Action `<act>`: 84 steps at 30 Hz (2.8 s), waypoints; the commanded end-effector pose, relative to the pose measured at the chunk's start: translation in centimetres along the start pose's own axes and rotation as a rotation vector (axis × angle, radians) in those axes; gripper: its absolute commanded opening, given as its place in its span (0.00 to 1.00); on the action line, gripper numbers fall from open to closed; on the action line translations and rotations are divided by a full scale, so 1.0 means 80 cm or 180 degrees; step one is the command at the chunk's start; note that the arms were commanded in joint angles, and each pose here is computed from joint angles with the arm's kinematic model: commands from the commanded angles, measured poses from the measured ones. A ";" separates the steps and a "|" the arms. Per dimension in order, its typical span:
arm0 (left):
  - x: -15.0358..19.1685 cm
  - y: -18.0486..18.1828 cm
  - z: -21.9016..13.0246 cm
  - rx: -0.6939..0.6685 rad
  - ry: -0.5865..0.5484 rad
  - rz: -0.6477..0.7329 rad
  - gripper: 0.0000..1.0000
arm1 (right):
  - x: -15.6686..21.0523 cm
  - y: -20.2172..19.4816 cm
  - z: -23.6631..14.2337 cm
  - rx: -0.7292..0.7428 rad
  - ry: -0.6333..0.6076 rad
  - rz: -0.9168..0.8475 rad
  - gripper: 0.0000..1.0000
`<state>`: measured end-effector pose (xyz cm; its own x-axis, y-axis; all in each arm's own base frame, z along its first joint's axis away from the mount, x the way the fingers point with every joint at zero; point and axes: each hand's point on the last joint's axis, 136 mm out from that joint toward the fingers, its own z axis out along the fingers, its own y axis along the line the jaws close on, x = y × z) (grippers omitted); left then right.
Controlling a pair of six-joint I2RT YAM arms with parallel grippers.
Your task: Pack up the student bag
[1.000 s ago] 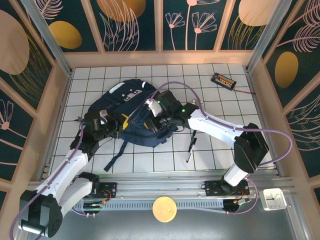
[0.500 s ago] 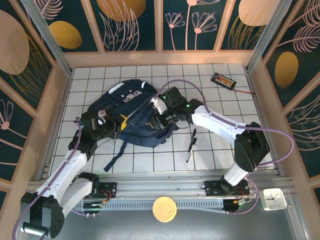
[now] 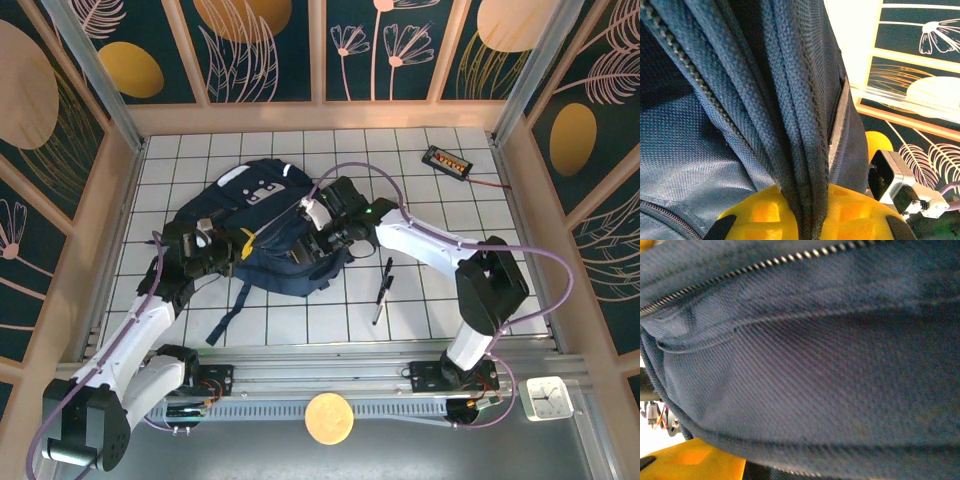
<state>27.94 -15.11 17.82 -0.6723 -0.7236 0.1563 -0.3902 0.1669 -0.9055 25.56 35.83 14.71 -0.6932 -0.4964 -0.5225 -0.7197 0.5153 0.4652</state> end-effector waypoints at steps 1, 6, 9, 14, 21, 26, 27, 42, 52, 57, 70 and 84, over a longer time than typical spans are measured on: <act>0.006 -0.066 -0.011 0.0476 0.0071 0.0353 0.00 | -0.028 0.013 0.002 -0.0081 -0.0176 -0.0123 0.63; 0.005 -0.066 -0.010 0.0477 0.0082 0.0358 0.00 | -0.027 0.021 0.009 -0.0144 -0.0097 -0.0182 0.64; 0.005 -0.065 -0.011 0.0480 0.0080 0.0357 0.00 | -0.032 0.043 0.005 -0.0402 -0.0149 -0.0179 0.68; 0.004 -0.063 -0.011 0.0479 0.0079 0.0353 0.00 | -0.037 0.072 0.003 -0.0867 -0.0155 -0.0043 0.71; 0.004 -0.068 -0.012 0.0495 0.0084 0.0362 0.00 | -0.026 0.072 0.016 -0.0848 -0.0051 0.0037 0.70; 0.004 -0.067 -0.012 0.0491 0.0083 0.0359 0.00 | -0.024 0.062 0.020 -0.0670 -0.0041 0.0055 0.69; 0.004 -0.066 -0.011 0.0485 0.0084 0.0355 0.00 | -0.025 0.061 0.021 -0.0647 -0.0068 0.0037 0.67; -0.002 -0.052 -0.015 0.0251 0.0007 0.0520 0.00 | -0.023 0.020 0.000 0.0046 -0.0260 0.0080 0.09; -0.049 0.042 -0.018 -0.0368 -0.0233 0.0631 0.00 | 0.013 0.020 -0.012 -0.0294 -0.0250 0.0334 0.00; -0.063 0.060 -0.009 -0.0607 -0.0190 0.0847 0.00 | 0.022 0.030 0.001 -0.0414 -0.0173 0.0343 0.00; -0.117 0.057 -0.026 -0.1169 -0.0339 0.1274 0.00 | 0.071 -0.087 -0.015 0.1280 0.0377 0.0053 0.00; -0.129 0.082 -0.046 -0.1362 -0.0299 0.1302 0.16 | 0.034 -0.092 -0.024 0.1143 0.0158 0.0312 0.00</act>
<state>29.40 -8.45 13.38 -0.8393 -0.5250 -0.1415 -0.2569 0.6123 -0.7477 27.74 34.39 13.67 -0.6617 -0.4703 -0.5839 -0.7185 0.6203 0.3146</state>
